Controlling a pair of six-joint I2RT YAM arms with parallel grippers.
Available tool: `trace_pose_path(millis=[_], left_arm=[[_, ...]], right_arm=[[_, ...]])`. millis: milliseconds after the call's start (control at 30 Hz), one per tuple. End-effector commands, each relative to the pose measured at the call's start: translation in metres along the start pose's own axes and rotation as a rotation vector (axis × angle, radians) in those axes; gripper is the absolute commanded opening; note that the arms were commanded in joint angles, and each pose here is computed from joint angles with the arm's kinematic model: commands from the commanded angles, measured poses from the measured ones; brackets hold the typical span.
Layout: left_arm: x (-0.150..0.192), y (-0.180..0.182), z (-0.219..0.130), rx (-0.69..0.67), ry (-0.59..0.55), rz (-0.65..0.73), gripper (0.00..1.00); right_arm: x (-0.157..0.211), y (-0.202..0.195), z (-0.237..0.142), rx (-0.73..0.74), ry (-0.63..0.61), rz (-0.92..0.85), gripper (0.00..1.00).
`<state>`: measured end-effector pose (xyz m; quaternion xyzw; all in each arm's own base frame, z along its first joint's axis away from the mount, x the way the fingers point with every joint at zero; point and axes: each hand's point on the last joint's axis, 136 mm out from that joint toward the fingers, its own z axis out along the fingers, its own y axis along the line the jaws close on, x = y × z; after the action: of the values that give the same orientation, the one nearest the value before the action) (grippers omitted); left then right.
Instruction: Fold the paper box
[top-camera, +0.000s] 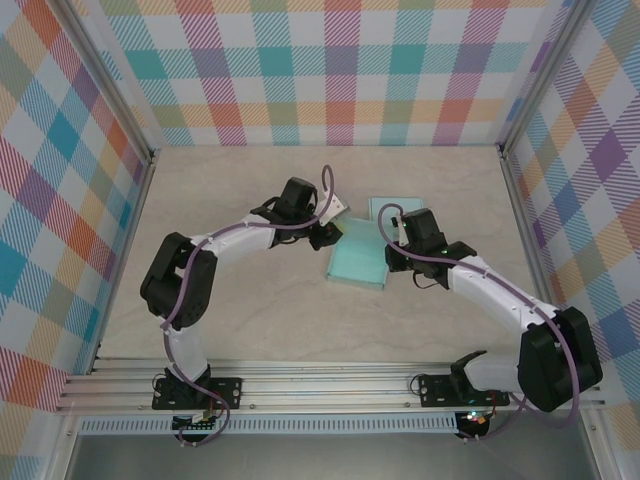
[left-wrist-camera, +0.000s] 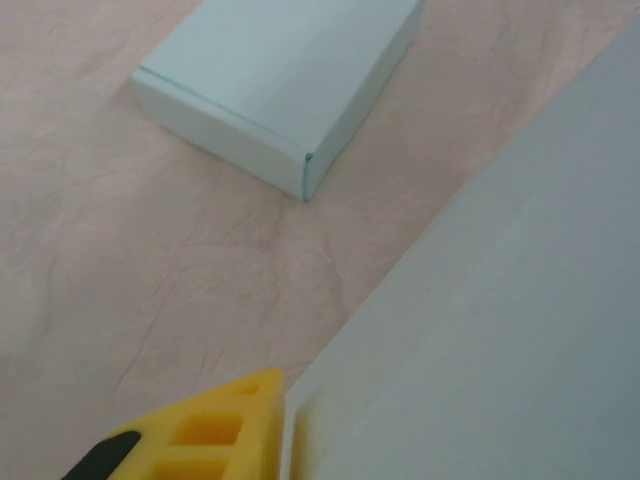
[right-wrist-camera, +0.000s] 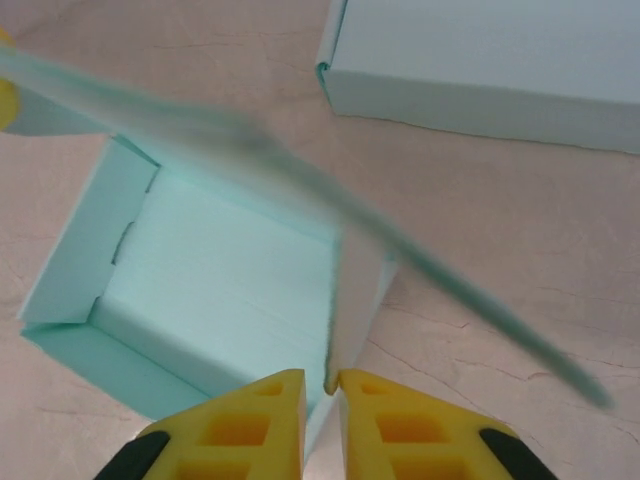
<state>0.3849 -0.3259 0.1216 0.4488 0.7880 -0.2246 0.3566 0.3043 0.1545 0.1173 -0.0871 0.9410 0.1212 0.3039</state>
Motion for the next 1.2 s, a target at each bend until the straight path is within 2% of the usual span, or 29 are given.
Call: trace_pose_path(millis=[0, 167, 300, 400, 500, 567, 633, 767, 900, 1033, 1167], left_arm=[[-0.021, 0.011, -0.02, -0.118, -0.074, -0.04, 0.3], [-0.011, 0.017, -0.026, -0.175, -0.054, -0.054, 0.3], [-0.002, 0.023, -0.028, -0.215, -0.033, -0.061, 0.41], [0.0, 0.024, -0.033, -0.227, -0.037, -0.061, 0.42], [-0.002, 0.022, -0.035, -0.212, -0.048, -0.066, 0.32], [-0.005, 0.02, -0.035, -0.198, -0.058, -0.067, 0.19], [-0.007, 0.018, -0.034, -0.182, -0.066, -0.077, 0.12], [-0.014, 0.012, -0.032, -0.148, -0.1, -0.105, 0.1], [-0.019, 0.013, -0.032, -0.174, -0.134, -0.164, 0.02], [-0.02, 0.021, -0.035, -0.25, -0.193, -0.285, 0.0], [-0.02, 0.023, -0.037, -0.29, -0.25, -0.4, 0.0]], right_arm=[[-0.023, 0.002, -0.004, 0.018, -0.079, 0.005, 0.14], [-0.024, 0.002, -0.005, 0.022, -0.088, -0.006, 0.11], [-0.023, 0.004, -0.004, 0.012, -0.083, -0.015, 0.11], [-0.022, 0.005, -0.003, 0.007, -0.082, -0.015, 0.11], [-0.022, 0.007, -0.002, 0.005, -0.077, -0.019, 0.1], [-0.022, 0.008, 0.0, 0.003, -0.075, -0.021, 0.1], [-0.022, 0.01, 0.001, 0.001, -0.076, -0.022, 0.09], [-0.026, 0.016, 0.005, -0.008, -0.084, -0.021, 0.09], [-0.035, 0.022, 0.007, -0.005, -0.112, -0.001, 0.05], [-0.047, 0.029, 0.011, -0.019, -0.151, 0.038, 0.0], [-0.062, 0.041, 0.018, -0.046, -0.186, 0.041, 0.0]])
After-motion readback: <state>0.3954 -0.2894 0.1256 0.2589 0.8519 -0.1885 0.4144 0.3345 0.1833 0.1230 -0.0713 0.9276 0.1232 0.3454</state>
